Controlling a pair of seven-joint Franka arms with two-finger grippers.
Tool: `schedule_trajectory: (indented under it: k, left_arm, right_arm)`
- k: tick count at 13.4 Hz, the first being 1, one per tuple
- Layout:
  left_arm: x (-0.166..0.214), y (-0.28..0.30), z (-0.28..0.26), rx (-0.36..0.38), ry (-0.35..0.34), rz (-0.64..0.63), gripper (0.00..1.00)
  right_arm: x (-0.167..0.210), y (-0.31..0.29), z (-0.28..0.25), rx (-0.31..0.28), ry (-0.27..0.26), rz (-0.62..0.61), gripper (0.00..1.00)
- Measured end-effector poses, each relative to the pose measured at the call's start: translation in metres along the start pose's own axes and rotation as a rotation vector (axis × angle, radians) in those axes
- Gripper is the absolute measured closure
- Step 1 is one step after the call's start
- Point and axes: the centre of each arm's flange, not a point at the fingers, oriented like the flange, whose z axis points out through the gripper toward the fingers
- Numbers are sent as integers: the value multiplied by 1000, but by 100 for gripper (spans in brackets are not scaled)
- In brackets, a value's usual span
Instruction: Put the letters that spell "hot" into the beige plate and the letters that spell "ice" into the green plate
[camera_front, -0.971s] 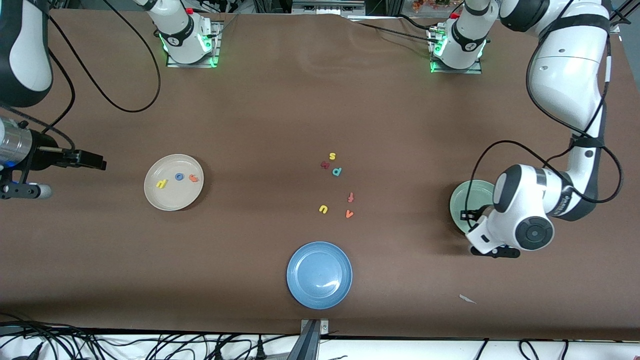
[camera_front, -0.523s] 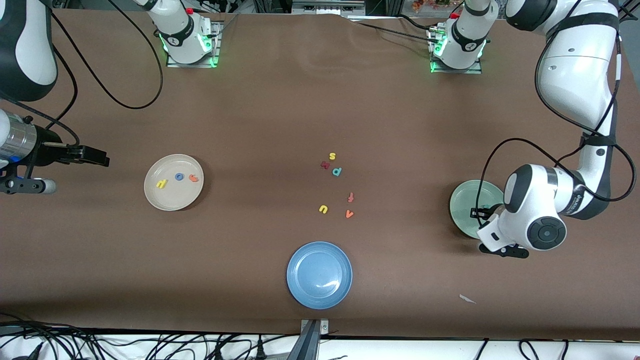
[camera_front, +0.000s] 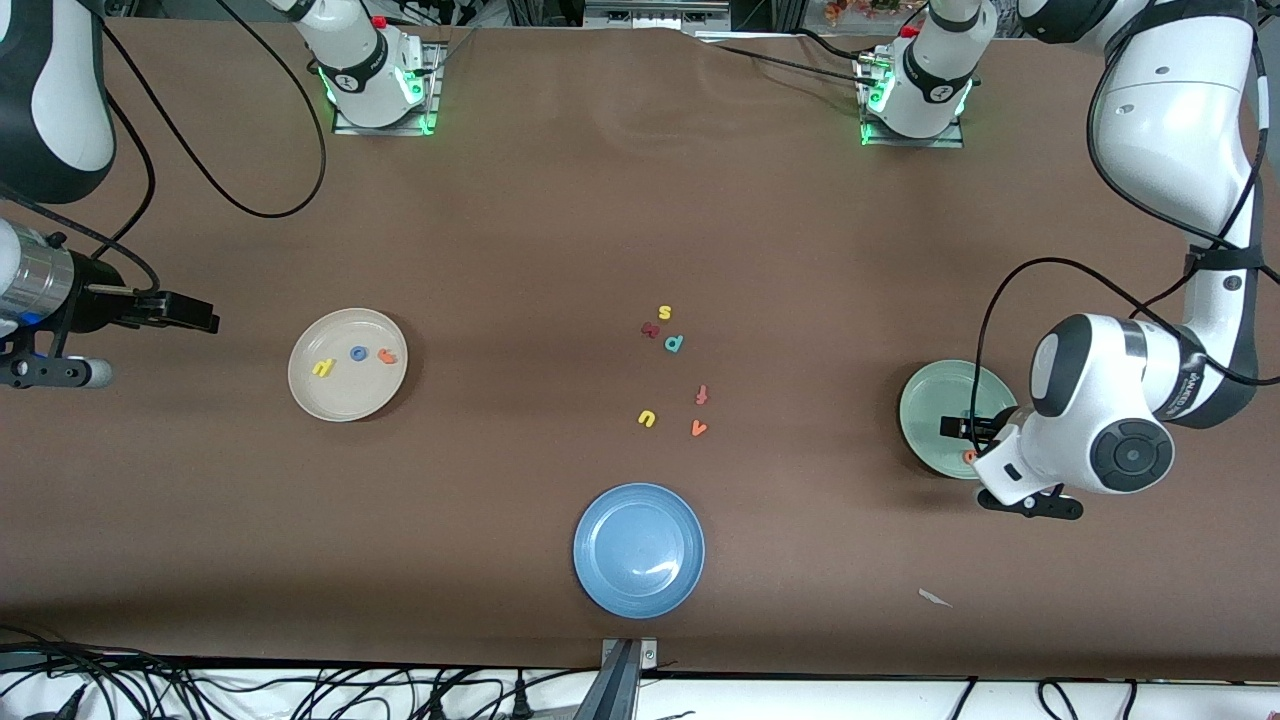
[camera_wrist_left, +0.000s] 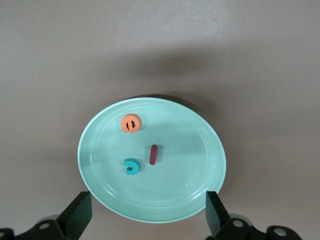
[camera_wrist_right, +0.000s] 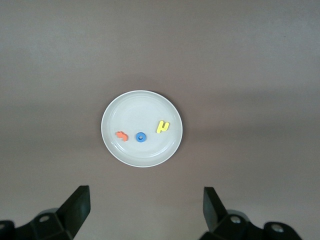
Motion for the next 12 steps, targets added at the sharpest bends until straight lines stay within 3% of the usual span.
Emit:
schedule_trajectory:
  k: [12]
  left_arm:
    - [-37,-56,-76,-69,55,-60,0]
  right_arm:
    - [0,0,1,0,0,0,0]
